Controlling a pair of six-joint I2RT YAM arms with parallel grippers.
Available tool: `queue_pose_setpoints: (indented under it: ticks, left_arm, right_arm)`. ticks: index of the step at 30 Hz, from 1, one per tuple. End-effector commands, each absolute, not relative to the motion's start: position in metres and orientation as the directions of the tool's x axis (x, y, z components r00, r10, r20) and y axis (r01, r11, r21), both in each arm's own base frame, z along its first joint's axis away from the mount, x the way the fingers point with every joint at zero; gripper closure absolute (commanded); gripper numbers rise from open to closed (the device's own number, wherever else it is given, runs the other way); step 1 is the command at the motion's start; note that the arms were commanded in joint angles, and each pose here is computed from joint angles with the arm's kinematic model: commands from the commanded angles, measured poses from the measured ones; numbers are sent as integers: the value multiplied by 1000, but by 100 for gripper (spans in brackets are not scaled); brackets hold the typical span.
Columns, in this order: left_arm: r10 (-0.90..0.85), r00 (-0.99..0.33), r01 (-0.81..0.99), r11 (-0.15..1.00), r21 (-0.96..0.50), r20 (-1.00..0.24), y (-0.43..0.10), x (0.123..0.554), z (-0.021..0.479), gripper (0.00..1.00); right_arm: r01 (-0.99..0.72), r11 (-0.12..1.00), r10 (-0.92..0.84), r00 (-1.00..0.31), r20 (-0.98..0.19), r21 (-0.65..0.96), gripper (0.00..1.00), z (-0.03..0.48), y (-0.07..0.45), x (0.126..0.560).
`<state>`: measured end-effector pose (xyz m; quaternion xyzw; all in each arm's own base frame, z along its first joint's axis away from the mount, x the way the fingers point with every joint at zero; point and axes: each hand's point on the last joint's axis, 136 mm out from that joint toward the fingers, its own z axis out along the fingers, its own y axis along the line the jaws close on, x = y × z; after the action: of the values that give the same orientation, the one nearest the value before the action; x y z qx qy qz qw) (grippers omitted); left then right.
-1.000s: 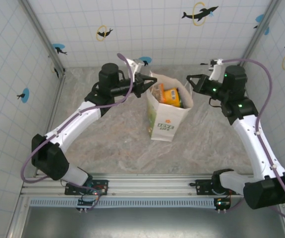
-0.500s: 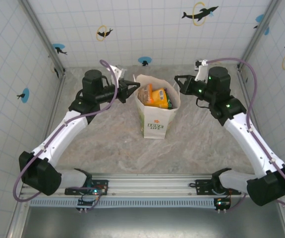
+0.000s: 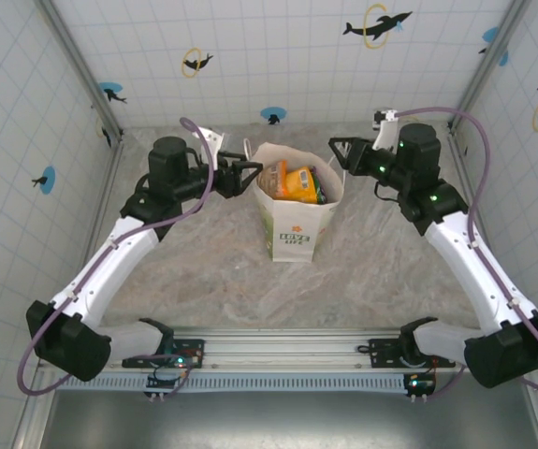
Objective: Place the snacks into the paper bag
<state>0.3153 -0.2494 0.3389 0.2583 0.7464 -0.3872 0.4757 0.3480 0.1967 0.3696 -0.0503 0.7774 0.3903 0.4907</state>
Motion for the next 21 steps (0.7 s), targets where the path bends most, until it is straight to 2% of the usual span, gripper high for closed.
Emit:
queue_pose_setpoints:
  ticks: [1,9,12,15,16,17,21]
  left_arm:
    - [6,-440,704,623,-340,-898,-234,309,346,35]
    - [-58,-525,477,806,-350,-849,-184,298,320,26]
    - [-117,-530,334,882,-333,-840,-155,297,302,18]
    - [-146,-515,216,931,-293,-844,-129,297,278,6]
    - [-156,-507,167,947,-275,-848,-119,299,271,3]
    - [-162,-501,125,959,-256,-850,-111,300,263,2]
    - [-161,-424,-67,987,-146,-891,-62,308,233,2]
  right_arm:
    - [-514,678,328,-427,-843,525,49,407,184,335]
    - [-431,738,345,-420,-839,519,42,391,140,327]
    - [-373,768,354,-430,-831,520,39,366,120,327]
    - [-297,817,341,-443,-829,495,35,329,100,327]
    - [-268,840,327,-444,-834,472,30,315,93,327]
    - [-244,860,311,-444,-840,447,1,301,87,326]
    - [-155,931,232,-447,-864,331,2,241,63,323]
